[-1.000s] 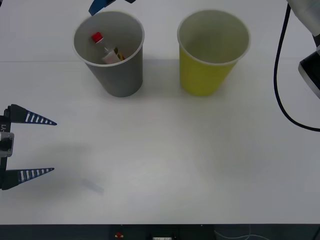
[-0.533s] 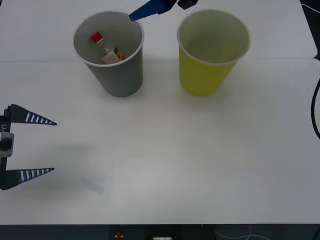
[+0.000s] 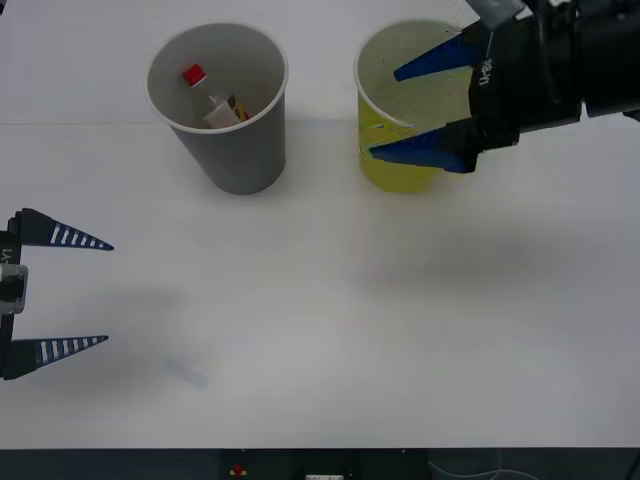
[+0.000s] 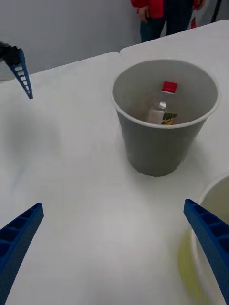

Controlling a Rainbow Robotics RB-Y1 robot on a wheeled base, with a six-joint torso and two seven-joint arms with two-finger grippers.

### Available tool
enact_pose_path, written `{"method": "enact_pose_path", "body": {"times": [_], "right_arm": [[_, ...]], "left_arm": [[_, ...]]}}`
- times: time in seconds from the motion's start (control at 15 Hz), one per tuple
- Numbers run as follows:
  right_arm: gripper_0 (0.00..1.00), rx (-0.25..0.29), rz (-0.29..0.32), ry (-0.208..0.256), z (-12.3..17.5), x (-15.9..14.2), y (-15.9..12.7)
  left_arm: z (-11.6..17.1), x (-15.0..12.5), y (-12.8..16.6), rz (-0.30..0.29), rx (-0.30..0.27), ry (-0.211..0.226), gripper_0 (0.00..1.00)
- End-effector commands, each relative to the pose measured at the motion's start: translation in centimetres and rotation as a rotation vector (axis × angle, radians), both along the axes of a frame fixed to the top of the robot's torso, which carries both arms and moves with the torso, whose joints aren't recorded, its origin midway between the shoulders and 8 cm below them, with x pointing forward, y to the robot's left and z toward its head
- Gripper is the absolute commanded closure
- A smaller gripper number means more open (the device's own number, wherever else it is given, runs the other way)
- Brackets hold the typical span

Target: Put the can into the green bin and the plastic bottle into the gray bin

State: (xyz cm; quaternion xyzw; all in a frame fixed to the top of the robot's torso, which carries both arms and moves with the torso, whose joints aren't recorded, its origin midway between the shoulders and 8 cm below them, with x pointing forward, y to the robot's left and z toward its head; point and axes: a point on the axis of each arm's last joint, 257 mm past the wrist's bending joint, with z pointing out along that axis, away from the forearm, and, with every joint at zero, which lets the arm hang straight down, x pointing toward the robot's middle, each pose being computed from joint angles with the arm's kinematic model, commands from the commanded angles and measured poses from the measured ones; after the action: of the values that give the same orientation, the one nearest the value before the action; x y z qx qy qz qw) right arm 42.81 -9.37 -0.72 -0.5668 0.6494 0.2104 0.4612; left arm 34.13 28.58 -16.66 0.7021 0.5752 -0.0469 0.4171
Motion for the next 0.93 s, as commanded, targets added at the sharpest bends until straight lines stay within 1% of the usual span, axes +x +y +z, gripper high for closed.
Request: {"method": "enact_pose_path", "body": {"times": [0.07,0.13,0.2,0.33,0.47,0.53,0.67,0.73,0.8,0.93], "right_arm": [[0.00,-0.025,0.024,-0.036,-2.7,-2.5,-3.3],[0.00,-0.025,0.033,-0.039,-3.6,-3.4,-4.2],[0.00,-0.040,0.040,-0.043,-4.6,-4.5,-5.5],[0.00,-0.075,0.045,-0.060,-6.0,-5.8,-7.3],[0.00,-0.105,0.060,-0.055,-7.6,-7.4,-9.2],[0.00,-0.116,0.069,-0.056,-7.8,-8.1,-10.1],[0.00,-0.144,0.080,-0.048,-8.8,-9.3,-11.7],[0.00,-0.152,0.077,-0.032,-9.5,-9.9,-12.5],[0.00,-0.145,0.068,-0.016,-9.9,-10.2,-13.0],[0.00,-0.145,0.053,0.001,-10.7,-10.7,-13.8]], "left_arm": [[0.0,0.0,0.0,0.000,0.000,0.000,0.00],[0.0,0.0,0.0,0.000,0.000,0.000,0.00],[0.0,0.0,0.0,0.000,0.000,0.000,0.00],[0.0,0.0,0.0,0.000,0.000,0.000,0.00],[0.0,0.0,0.0,0.000,0.000,0.000,0.00],[0.0,0.0,0.0,0.000,0.000,0.000,0.00],[0.0,0.0,0.0,0.000,0.000,0.000,0.00],[0.0,0.0,0.0,0.000,0.000,0.000,0.00],[0.0,0.0,0.0,0.000,0.000,0.000,0.00],[0.0,0.0,0.0,0.000,0.000,0.000,0.00]]}}
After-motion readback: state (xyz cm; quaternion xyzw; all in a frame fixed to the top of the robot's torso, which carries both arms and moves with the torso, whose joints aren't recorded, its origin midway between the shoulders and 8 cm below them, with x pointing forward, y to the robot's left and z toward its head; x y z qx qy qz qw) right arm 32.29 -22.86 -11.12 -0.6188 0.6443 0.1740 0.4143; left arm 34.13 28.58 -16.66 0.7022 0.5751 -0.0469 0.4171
